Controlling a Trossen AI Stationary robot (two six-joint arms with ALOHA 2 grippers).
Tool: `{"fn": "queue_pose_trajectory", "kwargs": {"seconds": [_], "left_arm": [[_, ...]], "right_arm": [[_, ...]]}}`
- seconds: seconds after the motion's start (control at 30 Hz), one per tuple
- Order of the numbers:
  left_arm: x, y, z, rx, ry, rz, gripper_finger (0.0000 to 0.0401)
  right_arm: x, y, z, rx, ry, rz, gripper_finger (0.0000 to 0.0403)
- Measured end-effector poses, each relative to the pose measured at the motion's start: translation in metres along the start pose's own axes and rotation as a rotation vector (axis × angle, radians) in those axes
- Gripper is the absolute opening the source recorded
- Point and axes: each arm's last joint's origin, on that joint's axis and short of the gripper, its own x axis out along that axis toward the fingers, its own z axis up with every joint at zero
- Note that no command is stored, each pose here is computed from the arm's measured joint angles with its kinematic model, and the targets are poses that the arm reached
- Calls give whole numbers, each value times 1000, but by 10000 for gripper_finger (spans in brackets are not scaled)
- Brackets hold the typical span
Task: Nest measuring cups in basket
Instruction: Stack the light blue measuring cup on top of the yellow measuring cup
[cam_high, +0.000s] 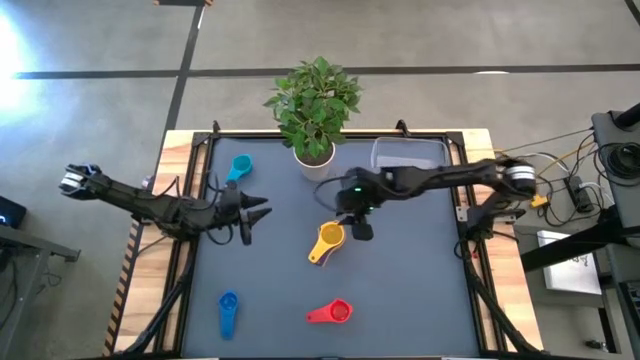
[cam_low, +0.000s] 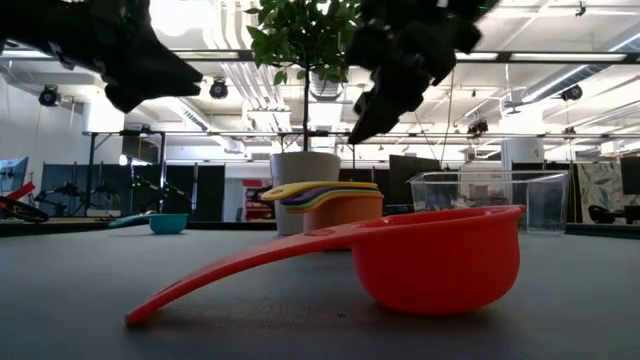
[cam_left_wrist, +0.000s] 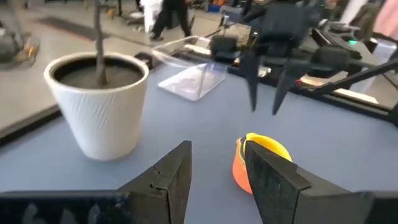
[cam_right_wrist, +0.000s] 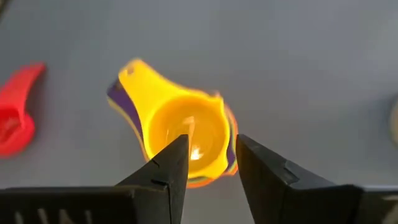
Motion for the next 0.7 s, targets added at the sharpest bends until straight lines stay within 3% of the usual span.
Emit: {"fn": "queue_pose_trajectory", "kwargs": {"seconds": [0.23,0.43,0.7], "left_arm": [[0,5,-7,-124,70,43,132],[-2,22,6,-210,246,339,132],[19,46,38,-139,432,628,132]], "right_arm": [[-34,17,-29,-37,-335,-45,119],[-53,24,-52,-73,-491,-118,118],[-55,27,-68,-92,-533,-135,118]]}}
